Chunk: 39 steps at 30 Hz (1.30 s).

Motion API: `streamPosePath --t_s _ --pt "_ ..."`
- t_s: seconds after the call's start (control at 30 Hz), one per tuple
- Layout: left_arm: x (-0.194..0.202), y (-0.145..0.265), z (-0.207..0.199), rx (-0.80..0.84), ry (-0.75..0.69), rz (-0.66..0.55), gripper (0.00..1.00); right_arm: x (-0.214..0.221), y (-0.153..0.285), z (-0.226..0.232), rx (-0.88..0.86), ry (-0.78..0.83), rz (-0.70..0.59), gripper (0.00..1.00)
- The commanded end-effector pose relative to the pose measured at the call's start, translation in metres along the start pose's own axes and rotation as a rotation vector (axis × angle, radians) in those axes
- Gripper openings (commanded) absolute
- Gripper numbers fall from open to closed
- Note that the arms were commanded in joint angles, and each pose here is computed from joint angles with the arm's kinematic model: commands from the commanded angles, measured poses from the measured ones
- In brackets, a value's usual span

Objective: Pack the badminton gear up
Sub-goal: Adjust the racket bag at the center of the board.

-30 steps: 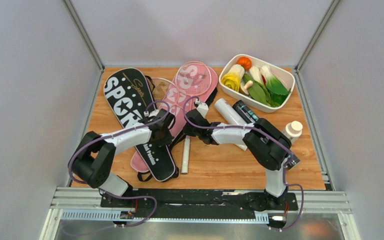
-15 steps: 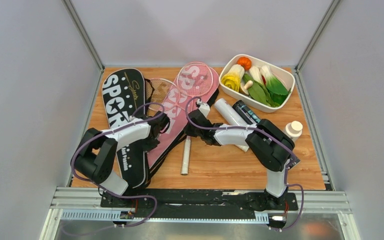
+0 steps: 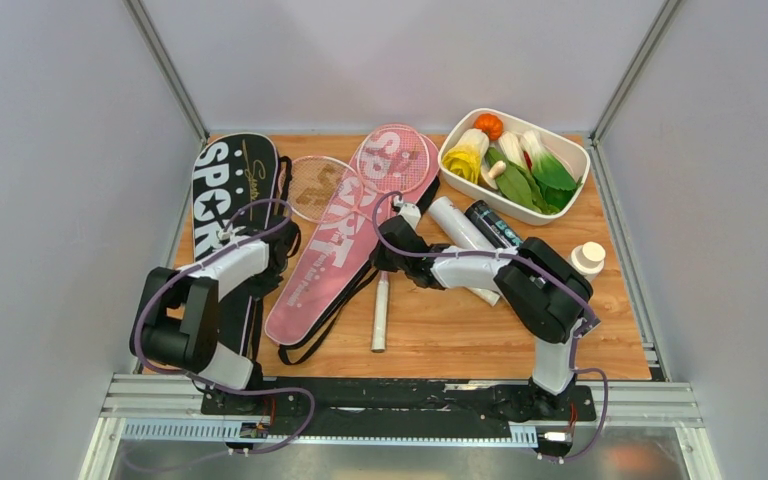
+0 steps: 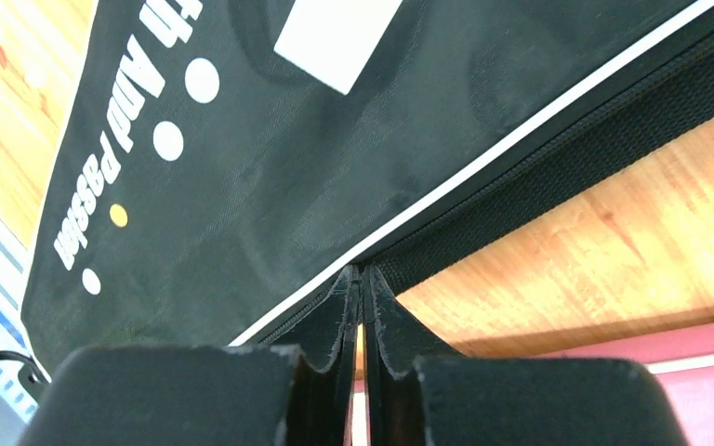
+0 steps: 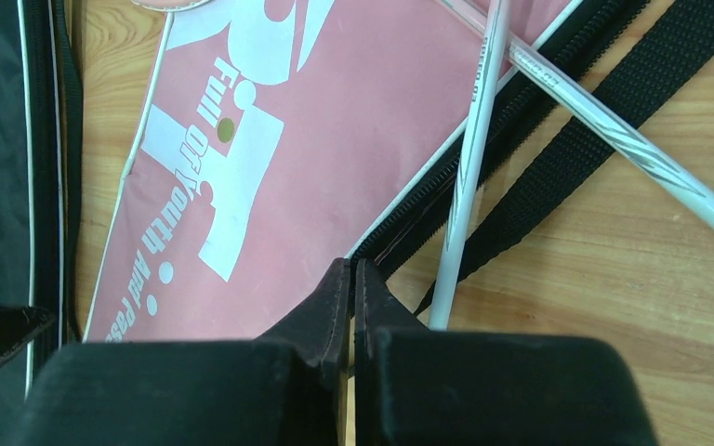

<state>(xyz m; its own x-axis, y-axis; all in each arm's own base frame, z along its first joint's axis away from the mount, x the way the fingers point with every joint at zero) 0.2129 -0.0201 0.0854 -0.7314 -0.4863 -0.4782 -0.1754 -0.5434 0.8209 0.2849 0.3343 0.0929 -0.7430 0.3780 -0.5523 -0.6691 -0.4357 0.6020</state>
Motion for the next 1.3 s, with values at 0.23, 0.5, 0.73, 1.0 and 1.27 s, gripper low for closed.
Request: streamPosePath --t_s 0.23,0.5,0.73,1.0,1.27 --pt "-0.057 0.012 -0.003 0.065 -0.041 -0.138 0.26 -0.026 0.028 0.055 -0.301 0.213 0.054 0.11" --pt "-0.065 0.083 -0.001 0.605 -0.297 -0.312 0.7 -0.074 0.075 0.042 -0.301 0.59 0.064 0.38" --pt "-0.023 0.134 -0.021 0.996 -0.574 -0.359 0.7 -0.096 0.078 0.014 -0.311 0.712 0.126 0.37" --pt "0.022 0.139 -0.027 1.134 -0.746 -0.302 0.65 -0.096 0.031 -0.007 -0.089 0.341 0.19 0.39" --pt "0.037 0.132 -0.033 1.099 -0.823 -0.237 0.65 -0.072 0.005 -0.016 0.053 0.19 0.173 0.39"
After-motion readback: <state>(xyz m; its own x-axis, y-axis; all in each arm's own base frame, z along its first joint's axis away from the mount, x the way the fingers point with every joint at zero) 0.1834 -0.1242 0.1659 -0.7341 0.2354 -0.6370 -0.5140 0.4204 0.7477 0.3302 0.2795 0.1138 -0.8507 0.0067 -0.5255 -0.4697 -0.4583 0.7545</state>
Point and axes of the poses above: each gripper's point midway between its finger pads, its own y axis back along the fingers, its own z axis along the line the jaws close on, x = y × z, the point moved 7 cm from there along y, back along the fingers, and after that the axes turned 6 degrees about -y, right-handed, at the moved point
